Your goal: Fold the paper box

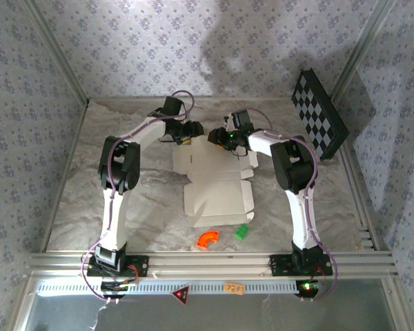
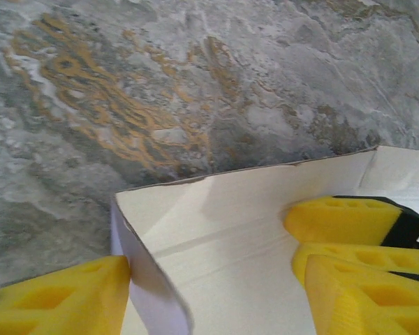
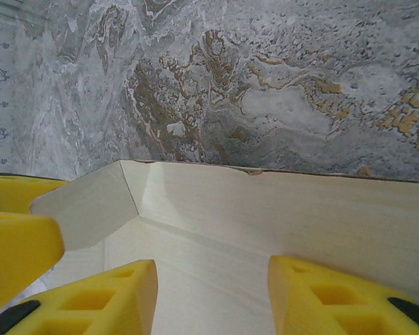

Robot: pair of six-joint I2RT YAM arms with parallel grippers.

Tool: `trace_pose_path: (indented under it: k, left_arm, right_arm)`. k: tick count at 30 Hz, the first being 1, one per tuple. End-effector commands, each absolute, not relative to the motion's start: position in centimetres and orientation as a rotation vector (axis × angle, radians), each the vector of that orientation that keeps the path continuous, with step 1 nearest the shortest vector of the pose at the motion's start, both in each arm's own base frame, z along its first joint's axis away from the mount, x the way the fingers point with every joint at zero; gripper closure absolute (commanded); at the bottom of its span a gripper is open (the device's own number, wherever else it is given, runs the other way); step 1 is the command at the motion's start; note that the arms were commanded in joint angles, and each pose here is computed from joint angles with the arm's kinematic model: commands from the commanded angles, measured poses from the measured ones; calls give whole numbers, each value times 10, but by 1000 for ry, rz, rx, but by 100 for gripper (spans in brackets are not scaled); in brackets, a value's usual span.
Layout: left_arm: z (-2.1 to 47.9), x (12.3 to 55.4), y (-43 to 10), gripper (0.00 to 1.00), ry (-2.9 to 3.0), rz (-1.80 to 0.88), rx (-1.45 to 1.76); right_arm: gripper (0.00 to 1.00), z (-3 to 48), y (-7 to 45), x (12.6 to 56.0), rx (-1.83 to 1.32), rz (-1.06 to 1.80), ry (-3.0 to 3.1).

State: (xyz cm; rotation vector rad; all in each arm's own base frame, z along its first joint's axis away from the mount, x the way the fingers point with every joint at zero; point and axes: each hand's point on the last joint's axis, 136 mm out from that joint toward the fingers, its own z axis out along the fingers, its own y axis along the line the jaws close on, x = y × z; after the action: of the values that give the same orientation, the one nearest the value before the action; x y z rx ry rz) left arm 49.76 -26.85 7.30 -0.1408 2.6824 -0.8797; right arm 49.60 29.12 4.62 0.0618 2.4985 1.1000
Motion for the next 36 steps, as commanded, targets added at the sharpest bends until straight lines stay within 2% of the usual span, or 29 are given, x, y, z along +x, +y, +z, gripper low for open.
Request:
trace_pose_path:
  k: [1, 9, 14, 19, 23, 30, 36]
  left_arm:
    - [91, 504, -284, 33, 2629, -979, -120]
    - [77, 508, -293, 38, 2627, -1053, -151]
    - [58, 508, -298, 43, 2641, -1106, -184]
    - [46, 509, -299, 42, 2642, -1125, -218]
    - [29, 509, -288, 41, 2684, -1029, -258]
    - [8, 516, -252, 41, 2736, -856, -292]
    - [17, 528, -232, 41, 2722, -839, -305]
  right_arm:
    - [56, 11, 275, 469, 123, 1035, 2657]
    - [68, 6, 274, 464, 128, 1056, 2670]
    - [70, 3, 271, 463, 141, 1063, 2674]
    - [70, 1, 270, 461, 140, 1061, 2679]
    - [70, 3, 267, 462, 143, 1055, 2679]
    - [67, 50, 261, 471, 79, 1051, 2605]
    - [65, 99, 248, 469, 33, 1018, 2544]
